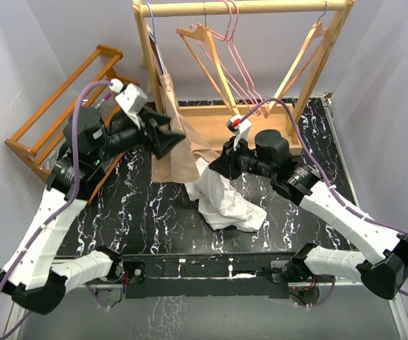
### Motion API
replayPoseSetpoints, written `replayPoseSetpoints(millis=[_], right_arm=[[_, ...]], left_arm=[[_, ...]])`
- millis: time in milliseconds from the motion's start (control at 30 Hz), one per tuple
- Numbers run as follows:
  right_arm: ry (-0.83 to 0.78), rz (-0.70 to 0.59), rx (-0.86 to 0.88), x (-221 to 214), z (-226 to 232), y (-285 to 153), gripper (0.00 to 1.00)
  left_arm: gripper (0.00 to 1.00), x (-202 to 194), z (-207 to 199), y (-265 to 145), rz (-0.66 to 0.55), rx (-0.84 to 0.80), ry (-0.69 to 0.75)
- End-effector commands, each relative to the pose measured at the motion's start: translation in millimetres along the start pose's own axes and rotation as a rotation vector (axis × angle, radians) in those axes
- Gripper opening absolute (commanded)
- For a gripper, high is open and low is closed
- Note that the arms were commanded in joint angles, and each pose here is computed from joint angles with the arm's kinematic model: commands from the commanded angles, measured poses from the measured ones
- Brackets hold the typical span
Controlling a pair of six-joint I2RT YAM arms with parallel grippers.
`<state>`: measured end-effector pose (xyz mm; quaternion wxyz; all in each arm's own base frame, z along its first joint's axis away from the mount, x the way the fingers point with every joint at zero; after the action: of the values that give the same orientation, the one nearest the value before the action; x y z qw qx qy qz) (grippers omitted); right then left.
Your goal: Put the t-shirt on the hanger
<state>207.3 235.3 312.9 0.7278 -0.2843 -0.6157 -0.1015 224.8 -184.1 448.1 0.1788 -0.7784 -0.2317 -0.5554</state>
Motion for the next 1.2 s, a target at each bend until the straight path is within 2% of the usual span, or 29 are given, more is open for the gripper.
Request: replayPoseSetpoints(millis=[0, 300, 333, 433, 533, 733, 933, 1167], right_arm=[[0.010, -0.103, -0.029, 19.1, -5.8, 12.9, 0.08], [0.048, 0.066, 0.134, -25.9, 18.9, 66.0, 0.10], [0.053, 0.080, 0.147, -28.9, 20.9, 69.9, 0.18], [0.056, 0.088, 0.120, -31.0, 18.3, 73.5, 0.52], [0.037, 0.055, 0.065, -23.4, 13.4, 66.2, 0.76], [-0.011, 0.048, -0.053, -10.6, 3.1, 43.2, 0.78], [-0.031, 0.154, -0.208, -33.8, -21.7, 21.4, 0.80], [-0.027, 0.210, -0.263, -55.2, -33.1, 17.8, 0.80]], left_arm=[[0.65, -62.1, 14.8, -2.3, 0.161, 0.035, -0.111], [0.64, -107.8, 36.3, -12.1, 0.272, 0.145, -0.117], [0.64, -115.1, 38.0, -13.8, 0.285, 0.150, -0.115], [0.67, -130.2, 40.8, -18.1, 0.311, 0.148, -0.109], [0.69, -135.7, 43.0, -20.8, 0.339, 0.168, -0.118], [0.73, -159.2, 52.8, -30.6, 0.405, 0.276, -0.189], [0.73, -207.5, 72.9, -38.7, 0.520, 0.445, -0.323], [0.72, -251.4, 97.4, -42.4, 0.679, 0.513, -0.265]])
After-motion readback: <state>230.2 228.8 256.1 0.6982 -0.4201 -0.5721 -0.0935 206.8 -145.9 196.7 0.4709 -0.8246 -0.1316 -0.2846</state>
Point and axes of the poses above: each gripper's point midway between its finger pads, its own y axis out along the fingers, its own z axis along the line the jaws close on, x = y × z, the point moved 6 cm from there along -y, back along the fingers, and after that the axes turned 13 degrees about -y, right-handed, at the moved point
